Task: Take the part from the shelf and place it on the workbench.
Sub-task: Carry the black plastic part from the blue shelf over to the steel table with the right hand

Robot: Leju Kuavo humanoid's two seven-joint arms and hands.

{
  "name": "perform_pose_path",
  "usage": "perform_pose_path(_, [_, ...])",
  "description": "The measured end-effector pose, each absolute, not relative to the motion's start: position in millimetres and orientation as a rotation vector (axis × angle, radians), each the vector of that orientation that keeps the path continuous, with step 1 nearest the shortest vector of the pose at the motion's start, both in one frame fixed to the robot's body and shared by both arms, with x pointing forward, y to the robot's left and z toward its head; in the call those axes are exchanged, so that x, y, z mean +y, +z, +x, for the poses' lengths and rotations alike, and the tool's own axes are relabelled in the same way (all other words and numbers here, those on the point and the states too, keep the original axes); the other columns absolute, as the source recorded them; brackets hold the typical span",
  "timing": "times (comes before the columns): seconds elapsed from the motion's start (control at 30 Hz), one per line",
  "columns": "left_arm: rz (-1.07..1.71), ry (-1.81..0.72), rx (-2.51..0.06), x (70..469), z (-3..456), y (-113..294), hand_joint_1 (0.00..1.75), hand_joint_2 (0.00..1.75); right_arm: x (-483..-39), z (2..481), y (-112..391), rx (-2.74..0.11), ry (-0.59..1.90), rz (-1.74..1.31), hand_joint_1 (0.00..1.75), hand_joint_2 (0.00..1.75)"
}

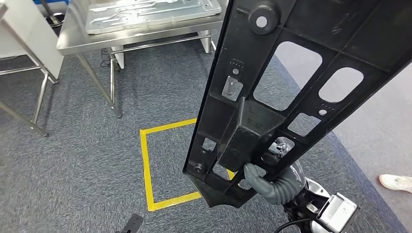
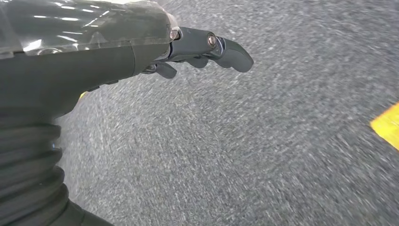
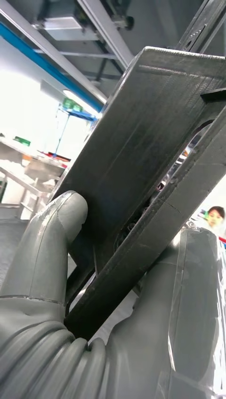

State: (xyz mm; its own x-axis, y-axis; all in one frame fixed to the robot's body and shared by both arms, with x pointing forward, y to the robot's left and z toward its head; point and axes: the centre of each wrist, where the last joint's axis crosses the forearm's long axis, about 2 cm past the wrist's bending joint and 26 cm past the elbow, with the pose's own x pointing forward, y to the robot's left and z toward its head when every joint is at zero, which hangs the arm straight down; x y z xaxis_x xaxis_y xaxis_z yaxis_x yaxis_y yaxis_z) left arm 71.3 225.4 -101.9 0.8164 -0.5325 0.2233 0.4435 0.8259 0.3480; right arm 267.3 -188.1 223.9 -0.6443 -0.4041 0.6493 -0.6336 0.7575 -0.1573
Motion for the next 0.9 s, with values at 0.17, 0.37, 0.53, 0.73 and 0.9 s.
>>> perform_pose_path(0.17, [0.291, -0.526, -0.312, 225.7, 68.9, -102.4, 0.0, 1.75, -187.8, 268.8, 225.8, -2.354, 0.505, 0.778, 1.68, 1.75])
perform_pose_path(0.37, [0.297, -0.521, -0.305, 225.9, 70.0, -102.2, 0.0, 1.75, -189.3, 270.0, 223.6, -2.34, 0.493, 0.776, 1.68, 1.75])
perform_pose_path(0.53, [0.292, -0.51, -0.298, 225.8, 70.2, -102.2, 0.0, 1.75, -189.5, 270.7, 222.9, -2.335, 0.483, 0.78, 1.68, 1.75])
perform_pose_path(0.73, [0.287, -0.511, -0.296, 226.2, 71.3, -102.1, 0.0, 1.75, -188.8, 271.1, 223.6, -2.338, 0.472, 0.786, 1.68, 1.75])
perform_pose_path(0.9, [0.288, -0.511, -0.297, 226.4, 71.9, -102.0, 0.0, 1.75, -188.0, 271.5, 223.0, -2.337, 0.466, 0.789, 1.68, 1.75])
